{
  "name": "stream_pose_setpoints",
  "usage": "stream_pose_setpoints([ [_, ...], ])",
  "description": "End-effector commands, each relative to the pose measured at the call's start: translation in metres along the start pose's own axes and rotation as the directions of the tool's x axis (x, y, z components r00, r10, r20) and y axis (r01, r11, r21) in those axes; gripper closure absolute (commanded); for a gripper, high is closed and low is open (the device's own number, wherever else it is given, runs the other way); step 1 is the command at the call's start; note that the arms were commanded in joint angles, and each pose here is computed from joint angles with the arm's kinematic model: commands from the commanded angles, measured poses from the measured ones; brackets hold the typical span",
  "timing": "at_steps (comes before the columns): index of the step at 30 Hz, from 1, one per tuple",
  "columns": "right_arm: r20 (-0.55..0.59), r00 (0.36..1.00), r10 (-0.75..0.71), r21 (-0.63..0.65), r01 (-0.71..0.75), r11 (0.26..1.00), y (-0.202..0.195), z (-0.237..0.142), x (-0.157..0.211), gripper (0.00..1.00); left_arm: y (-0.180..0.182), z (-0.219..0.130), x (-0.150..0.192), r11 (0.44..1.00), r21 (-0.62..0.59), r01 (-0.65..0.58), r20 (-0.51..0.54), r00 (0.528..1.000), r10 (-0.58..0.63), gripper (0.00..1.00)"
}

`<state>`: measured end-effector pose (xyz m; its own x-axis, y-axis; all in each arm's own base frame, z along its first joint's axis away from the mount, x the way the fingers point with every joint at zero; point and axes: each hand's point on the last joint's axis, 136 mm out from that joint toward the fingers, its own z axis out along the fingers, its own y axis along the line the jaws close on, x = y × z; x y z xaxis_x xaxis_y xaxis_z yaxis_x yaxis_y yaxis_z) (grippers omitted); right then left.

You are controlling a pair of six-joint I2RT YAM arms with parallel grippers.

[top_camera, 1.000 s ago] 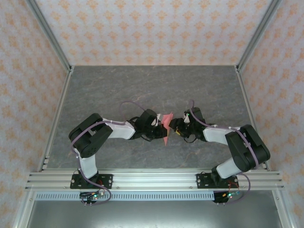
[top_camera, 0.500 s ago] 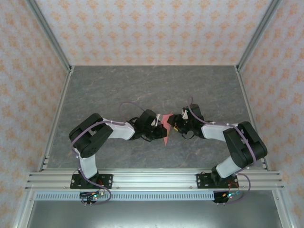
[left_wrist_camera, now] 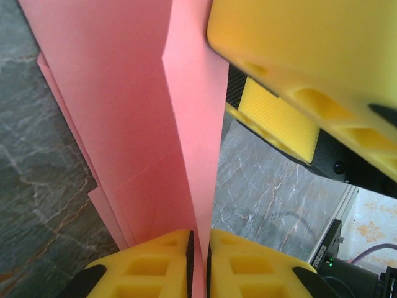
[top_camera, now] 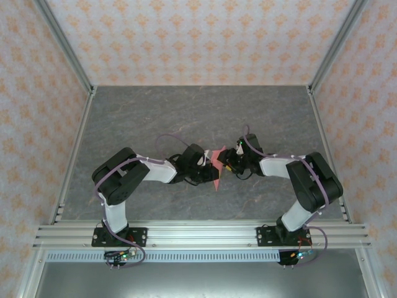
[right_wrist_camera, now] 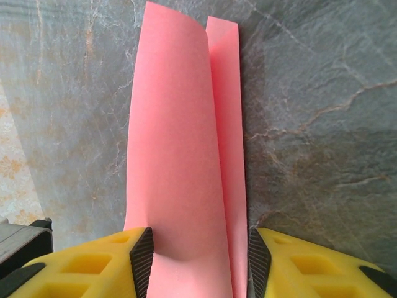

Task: Fold a paper plane with a square sheet of paper (fold left side to right side)
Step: Fold the wing for the fifth time at the center of the table.

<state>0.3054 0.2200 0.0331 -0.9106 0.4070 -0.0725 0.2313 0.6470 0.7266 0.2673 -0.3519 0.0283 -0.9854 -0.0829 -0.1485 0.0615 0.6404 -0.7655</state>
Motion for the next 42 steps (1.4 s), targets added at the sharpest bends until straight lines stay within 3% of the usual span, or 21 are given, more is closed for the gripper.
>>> stream_pose_setpoints([
  [1, -0.035, 0.999, 0.017, 0.091, -0.014, 0.996, -0.021, 0.009, 0.009, 0.53, 0.007, 0.0, -0.002, 1.0, 0.0, 0.011, 0.008, 1.0, -0.011, 0.83],
  [8, -0.064, 0.997, 0.035, 0.164, -0.024, 0.986, -0.036, 0.012, 0.014, 0.53, 0.004, -0.003, -0.003, 1.0, 0.006, 0.006, 0.019, 1.0, -0.007, 0.76],
  [28, -0.083, 0.996, 0.034, 0.182, -0.018, 0.983, -0.04, 0.015, 0.017, 0.54, 0.005, -0.034, -0.013, 1.0, 0.011, 0.014, 0.099, 0.995, -0.015, 0.51],
  [33, -0.085, 0.996, 0.034, 0.182, -0.018, 0.983, -0.04, 0.015, 0.017, 0.55, 0.011, -0.044, -0.026, 0.998, 0.028, 0.062, 0.131, 0.989, -0.065, 0.5],
  [42, -0.092, 0.995, 0.034, 0.182, -0.017, 0.983, -0.04, 0.015, 0.018, 0.54, -0.002, -0.034, -0.056, 0.983, 0.142, 0.114, 0.141, 0.981, -0.135, 0.6],
])
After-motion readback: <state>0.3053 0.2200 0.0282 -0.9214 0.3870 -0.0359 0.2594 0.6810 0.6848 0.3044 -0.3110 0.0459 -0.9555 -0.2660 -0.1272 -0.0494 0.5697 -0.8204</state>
